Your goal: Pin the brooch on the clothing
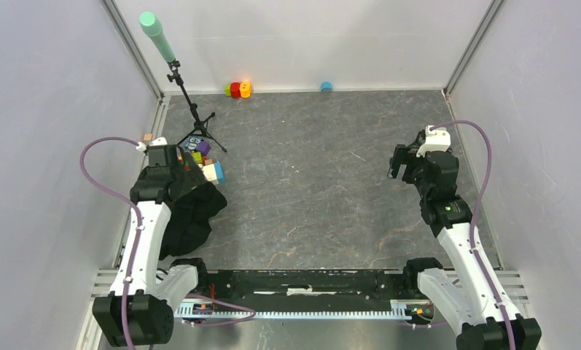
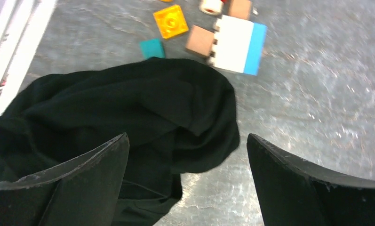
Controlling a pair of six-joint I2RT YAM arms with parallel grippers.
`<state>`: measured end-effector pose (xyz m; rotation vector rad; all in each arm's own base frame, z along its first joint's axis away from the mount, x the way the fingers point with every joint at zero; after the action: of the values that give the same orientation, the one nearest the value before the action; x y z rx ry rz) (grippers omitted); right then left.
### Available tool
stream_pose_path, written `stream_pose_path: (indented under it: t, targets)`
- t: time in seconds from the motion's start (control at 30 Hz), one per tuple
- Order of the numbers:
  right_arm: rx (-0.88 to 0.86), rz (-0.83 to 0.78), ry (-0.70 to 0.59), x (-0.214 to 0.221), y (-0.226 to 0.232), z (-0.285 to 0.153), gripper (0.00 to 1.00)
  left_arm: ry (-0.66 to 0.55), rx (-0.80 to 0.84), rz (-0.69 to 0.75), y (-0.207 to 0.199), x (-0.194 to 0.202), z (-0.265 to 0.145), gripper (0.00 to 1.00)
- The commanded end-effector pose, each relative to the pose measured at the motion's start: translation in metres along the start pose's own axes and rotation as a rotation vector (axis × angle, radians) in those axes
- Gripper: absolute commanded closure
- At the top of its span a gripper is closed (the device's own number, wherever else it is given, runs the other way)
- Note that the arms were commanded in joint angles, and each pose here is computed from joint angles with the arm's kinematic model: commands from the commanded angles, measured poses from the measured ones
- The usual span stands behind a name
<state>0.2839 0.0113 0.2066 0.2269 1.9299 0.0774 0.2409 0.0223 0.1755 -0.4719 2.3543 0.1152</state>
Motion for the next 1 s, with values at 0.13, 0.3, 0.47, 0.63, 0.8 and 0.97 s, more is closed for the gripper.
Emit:
stream_pose_path:
  t: [0.13,0.3,0.47,0.63,0.8,0.97]
  targets:
    - [-0.16,0.064,-0.009,-0.016,0.03,-0.008,0.02,0.015,-0.175,-0.351,0.06,0.013,0.02,0.0]
    - [-0.16,0.062,-0.003,-0.012,0.028,-0.012,0.02,0.135,-0.204,-0.496,0.067,0.043,0.033,0.0]
    - [-0.194,0.069,0.017,-0.002,0.032,-0.014,0.02,0.156,-0.113,-0.536,0.052,0.055,0.043,0.15]
    - [-0.204,0.059,0.042,0.006,0.033,-0.011,0.02,0.121,0.036,-0.537,0.032,0.052,0.042,0.98]
    - [-0.23,0.024,0.069,0.01,0.036,-0.012,0.02,-0.048,0.298,-0.435,0.001,0.012,-0.001,0.98]
    - [-0.319,0.022,0.062,0.003,0.05,-0.02,0.02,-0.233,0.405,-0.247,-0.012,-0.038,-0.076,0.98]
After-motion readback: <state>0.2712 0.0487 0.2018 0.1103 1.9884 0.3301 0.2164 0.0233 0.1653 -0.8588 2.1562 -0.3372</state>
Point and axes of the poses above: each gripper's point midway between its finger pads, its own z axis out along the fingers, its own y axis along the line the jaws close on, x = y × z, the point moved 2 cm from there along -z, back along the fingers, and after that the axes turned 7 degrees about z, right-handed, at the moved point
